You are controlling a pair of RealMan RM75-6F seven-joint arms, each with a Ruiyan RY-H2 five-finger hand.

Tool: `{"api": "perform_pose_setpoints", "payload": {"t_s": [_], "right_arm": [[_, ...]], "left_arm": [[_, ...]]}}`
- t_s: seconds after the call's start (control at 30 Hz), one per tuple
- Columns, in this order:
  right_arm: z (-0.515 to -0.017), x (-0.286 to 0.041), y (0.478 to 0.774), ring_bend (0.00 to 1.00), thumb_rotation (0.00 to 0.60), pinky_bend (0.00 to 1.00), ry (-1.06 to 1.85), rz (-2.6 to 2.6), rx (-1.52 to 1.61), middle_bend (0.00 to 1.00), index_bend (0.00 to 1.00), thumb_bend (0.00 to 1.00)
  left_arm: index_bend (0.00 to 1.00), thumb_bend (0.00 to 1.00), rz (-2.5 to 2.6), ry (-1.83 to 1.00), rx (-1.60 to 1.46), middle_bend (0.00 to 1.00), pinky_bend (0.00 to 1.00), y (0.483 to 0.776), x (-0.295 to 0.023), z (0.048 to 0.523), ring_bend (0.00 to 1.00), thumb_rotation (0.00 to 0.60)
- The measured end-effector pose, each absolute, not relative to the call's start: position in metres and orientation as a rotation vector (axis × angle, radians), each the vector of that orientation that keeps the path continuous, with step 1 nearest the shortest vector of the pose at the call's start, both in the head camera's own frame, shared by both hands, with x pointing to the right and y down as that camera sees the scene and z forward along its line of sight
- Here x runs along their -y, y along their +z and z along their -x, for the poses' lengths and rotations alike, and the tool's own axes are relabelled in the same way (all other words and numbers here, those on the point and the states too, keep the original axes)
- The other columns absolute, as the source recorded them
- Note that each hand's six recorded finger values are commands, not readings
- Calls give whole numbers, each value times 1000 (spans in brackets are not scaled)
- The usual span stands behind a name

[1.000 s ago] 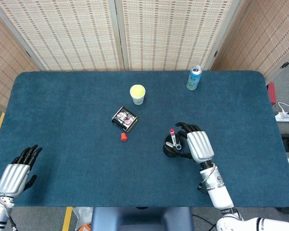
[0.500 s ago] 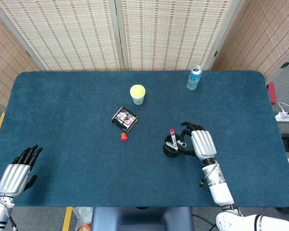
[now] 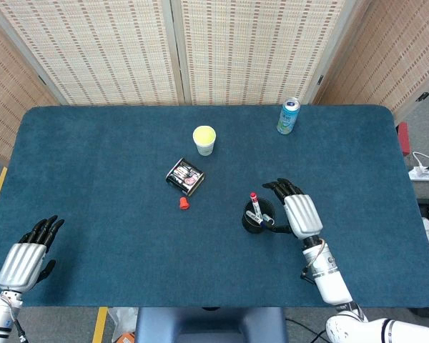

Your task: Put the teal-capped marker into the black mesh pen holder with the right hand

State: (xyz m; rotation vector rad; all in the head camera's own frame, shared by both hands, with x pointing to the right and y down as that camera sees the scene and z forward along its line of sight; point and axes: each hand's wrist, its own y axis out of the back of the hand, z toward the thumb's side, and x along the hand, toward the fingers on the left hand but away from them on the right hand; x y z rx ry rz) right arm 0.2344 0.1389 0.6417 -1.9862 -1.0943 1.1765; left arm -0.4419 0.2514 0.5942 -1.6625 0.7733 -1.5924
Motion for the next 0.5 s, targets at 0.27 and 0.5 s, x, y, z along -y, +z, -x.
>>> {"api": "perform_pose_setpoints", "payload": {"t_s": [0.27, 0.5], "right_arm": [[-289, -164, 620, 86, 600, 105, 1290, 1727, 998, 200, 228, 26], [-355, -198, 612, 86, 600, 74, 1525, 1499, 962, 190, 222, 26]], "left_arm": [[32, 306, 1664, -1585, -779, 0, 277, 591, -252, 442, 53, 600], [33, 306, 1662, -1581, -771, 0, 277, 591, -253, 440, 53, 600]]}}
